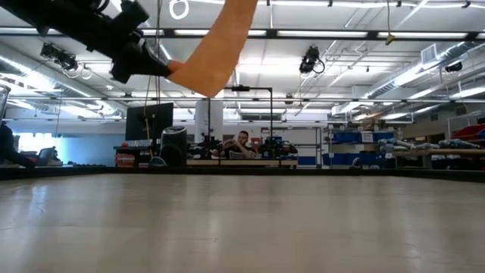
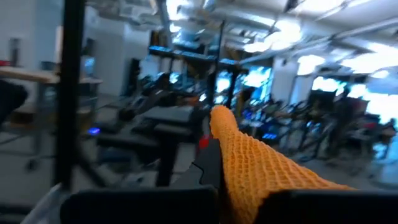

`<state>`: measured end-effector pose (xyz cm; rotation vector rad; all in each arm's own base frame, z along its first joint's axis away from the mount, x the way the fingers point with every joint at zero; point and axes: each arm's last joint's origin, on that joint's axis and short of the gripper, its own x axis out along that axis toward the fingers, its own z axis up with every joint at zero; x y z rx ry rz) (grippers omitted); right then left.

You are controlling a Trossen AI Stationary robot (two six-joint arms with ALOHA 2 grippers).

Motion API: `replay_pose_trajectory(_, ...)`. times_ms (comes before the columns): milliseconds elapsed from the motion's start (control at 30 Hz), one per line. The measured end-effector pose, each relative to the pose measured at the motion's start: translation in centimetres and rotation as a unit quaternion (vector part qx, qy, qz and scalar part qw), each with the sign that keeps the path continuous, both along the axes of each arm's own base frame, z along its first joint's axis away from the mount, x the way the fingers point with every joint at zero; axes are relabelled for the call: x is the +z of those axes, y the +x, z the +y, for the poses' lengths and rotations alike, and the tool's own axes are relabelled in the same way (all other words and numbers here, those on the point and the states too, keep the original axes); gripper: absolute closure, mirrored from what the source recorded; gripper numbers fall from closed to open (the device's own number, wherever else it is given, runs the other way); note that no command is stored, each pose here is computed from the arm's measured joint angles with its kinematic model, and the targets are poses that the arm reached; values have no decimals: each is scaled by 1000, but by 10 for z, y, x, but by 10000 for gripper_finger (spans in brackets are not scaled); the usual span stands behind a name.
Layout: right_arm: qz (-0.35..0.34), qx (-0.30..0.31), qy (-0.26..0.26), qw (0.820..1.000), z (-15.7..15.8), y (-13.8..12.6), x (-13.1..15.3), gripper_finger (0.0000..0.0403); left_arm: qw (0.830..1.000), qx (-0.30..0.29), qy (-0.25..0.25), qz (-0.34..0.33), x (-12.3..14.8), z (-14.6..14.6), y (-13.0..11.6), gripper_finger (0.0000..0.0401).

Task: Roll bandage
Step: Roll the orange bandage

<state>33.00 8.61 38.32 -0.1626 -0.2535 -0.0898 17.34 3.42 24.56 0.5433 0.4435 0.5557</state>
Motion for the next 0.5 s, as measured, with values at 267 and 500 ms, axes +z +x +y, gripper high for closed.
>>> replay_pose_trajectory(267, -46, -76, -13, 996, -27, 2, 36, 401, 999, -21, -26, -2, -15, -1, 5, 391)
replay_pose_trajectory(500, -77, -117, -23, 990, -51, 0, 62, 401, 997, -60, -50, 21, -33, -7, 26, 391)
